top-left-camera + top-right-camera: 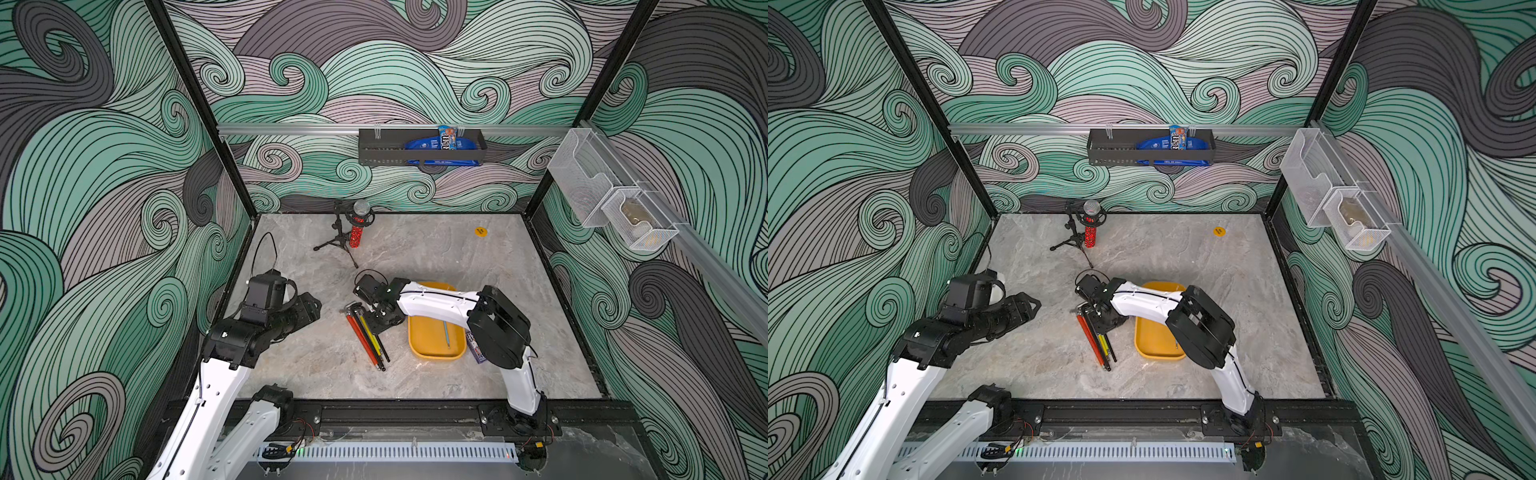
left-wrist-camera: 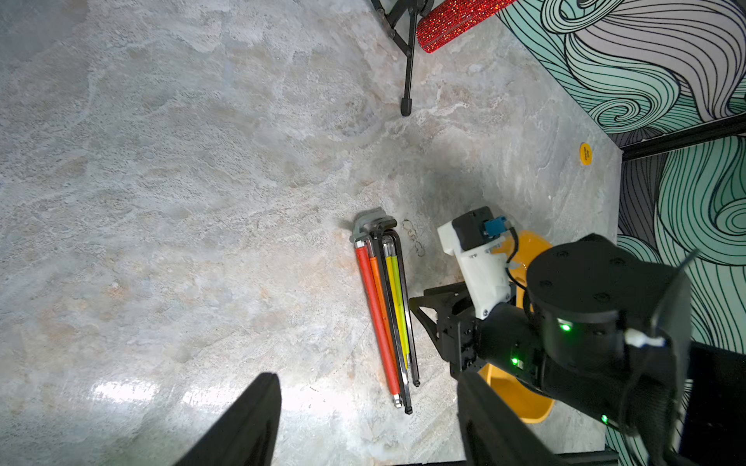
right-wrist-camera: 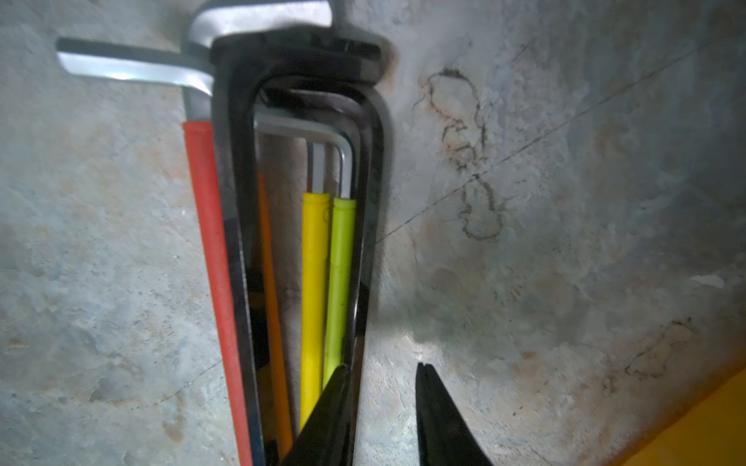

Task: Put the hex key on the desktop into the storage box
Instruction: Pick up the Allen key from the center of the board.

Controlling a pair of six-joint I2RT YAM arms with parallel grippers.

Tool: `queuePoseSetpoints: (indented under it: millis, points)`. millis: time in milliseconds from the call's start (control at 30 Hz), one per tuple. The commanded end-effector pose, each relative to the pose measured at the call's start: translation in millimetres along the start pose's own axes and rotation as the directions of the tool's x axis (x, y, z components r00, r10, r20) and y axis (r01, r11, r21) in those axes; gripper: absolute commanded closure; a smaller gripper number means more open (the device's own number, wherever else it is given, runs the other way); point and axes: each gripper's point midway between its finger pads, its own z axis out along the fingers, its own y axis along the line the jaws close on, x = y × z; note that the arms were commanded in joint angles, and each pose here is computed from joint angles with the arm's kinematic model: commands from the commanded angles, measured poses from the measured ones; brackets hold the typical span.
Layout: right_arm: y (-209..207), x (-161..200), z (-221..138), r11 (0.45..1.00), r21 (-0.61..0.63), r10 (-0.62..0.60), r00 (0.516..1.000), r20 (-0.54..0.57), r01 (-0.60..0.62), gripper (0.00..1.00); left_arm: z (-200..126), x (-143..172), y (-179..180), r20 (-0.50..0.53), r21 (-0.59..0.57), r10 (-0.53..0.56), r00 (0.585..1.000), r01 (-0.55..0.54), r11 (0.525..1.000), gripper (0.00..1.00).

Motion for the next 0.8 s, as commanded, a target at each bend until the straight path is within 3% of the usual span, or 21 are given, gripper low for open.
queuePoseSetpoints:
  millis: [0,267,533,767]
  points:
    - [9.1,-7.9,-3.0,1.000,-0.023,-0.015,1.000,0.009,0.015,0.70,-6.4,-3.1,-6.0,0.012,0.022,-0.001,1.000,0.001,1.000,0.28]
    - [6.3,-2.3,7.3,1.000,-0.002,-0.015,1.000,-0.011,0.015,0.70,-4.2,-0.2,-4.9,0.000,0.022,0.001,1.000,-0.001,1.000,0.28]
    - [-1.2,1.3,16.0,0.999,0.039,-0.010,1.000,-0.023,0.011,0.78,-5.4,-0.5,-6.1,0.002,0.028,0.002,1.000,-0.002,1.000,0.28]
    - [-11.5,6.4,21.8,0.997,0.078,0.019,0.999,-0.032,-0.016,0.75,-5.2,-0.4,-6.4,0.000,0.028,0.003,1.000,-0.003,1.000,0.28]
